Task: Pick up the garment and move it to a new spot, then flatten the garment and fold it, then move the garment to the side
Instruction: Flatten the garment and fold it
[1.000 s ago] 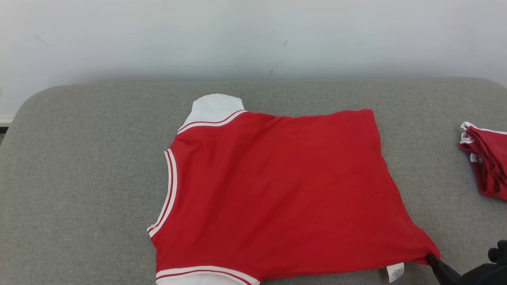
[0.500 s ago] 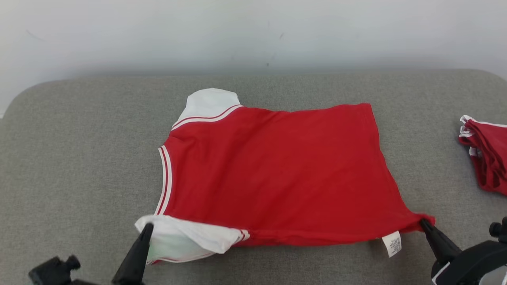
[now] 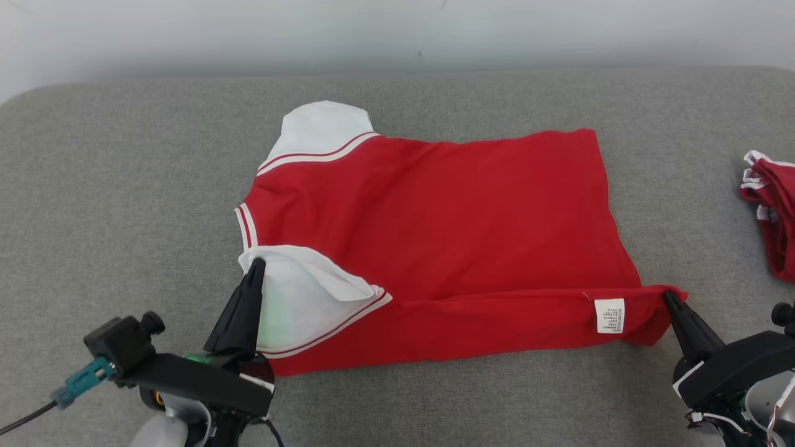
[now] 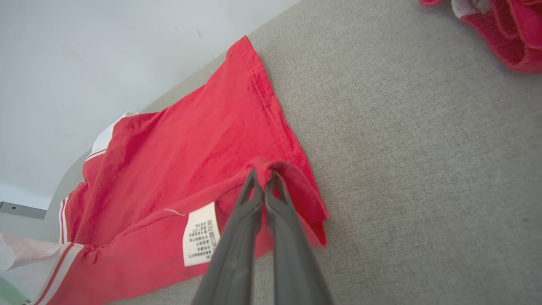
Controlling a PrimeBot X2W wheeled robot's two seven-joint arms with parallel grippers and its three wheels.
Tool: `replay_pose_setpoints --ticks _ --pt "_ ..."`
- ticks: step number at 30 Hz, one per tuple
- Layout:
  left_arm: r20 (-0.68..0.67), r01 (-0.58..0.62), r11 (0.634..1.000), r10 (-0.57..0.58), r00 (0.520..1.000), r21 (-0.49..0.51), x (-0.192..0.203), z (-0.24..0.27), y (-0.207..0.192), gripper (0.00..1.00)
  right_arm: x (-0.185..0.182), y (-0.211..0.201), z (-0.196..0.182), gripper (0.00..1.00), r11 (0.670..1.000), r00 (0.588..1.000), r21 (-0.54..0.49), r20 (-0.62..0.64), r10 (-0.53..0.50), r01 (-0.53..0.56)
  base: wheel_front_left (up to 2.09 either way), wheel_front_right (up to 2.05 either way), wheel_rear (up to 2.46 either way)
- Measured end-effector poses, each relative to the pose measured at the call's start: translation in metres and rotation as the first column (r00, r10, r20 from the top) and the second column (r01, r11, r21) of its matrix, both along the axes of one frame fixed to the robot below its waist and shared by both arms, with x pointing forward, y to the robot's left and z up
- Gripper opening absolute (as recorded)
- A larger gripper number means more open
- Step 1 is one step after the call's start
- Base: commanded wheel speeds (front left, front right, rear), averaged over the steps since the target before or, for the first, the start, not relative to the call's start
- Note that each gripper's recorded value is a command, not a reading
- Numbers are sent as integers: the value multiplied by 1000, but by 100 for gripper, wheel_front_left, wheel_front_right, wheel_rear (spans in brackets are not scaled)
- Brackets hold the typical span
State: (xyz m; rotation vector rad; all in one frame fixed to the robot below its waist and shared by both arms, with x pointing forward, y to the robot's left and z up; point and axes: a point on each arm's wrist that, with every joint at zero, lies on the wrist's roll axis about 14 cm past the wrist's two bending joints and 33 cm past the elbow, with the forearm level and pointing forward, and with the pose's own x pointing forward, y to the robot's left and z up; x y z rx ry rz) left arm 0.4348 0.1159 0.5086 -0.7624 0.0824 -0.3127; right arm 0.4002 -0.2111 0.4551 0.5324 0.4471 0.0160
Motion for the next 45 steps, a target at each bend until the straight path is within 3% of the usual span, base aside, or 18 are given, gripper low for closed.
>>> replay_pose_setpoints --ticks 22,23,24,25,26,37,40,45 --pt "-14 3 992 -2 1000 128 51 -27 1 0 30 -2 -29 0 1000 999 -6 -37 -27 27 0 0 0" --pt "-22 6 991 -3 1000 134 52 -30 1 0 31 -1 -30 22 1000 999 -6 -36 -27 27 0 0 0" --pt "-33 9 990 -5 999 138 53 -33 0 15 32 -1 -30 100 1000 999 -9 -36 -26 26 0 0 0" --pt "-40 4 990 2 999 142 54 -35 1 38 33 -1 -30 100 1000 999 -10 -34 -25 25 0 0 0" --pt "-41 -7 988 13 999 152 55 -36 3 100 33 0 -29 100 1000 999 -10 -33 -24 23 0 0 0" --pt "23 -129 947 127 992 294 51 -29 28 100 28 -19 -8 100 995 997 -68 48 -65 68 0 0 0" --pt "13 -132 891 140 990 435 27 -44 42 100 18 -37 11 100 982 988 -143 114 -104 120 0 0 0" --pt "-4 -109 827 133 991 551 -4 -58 50 100 1 -44 17 100 971 984 -190 129 -124 147 0 0 0"
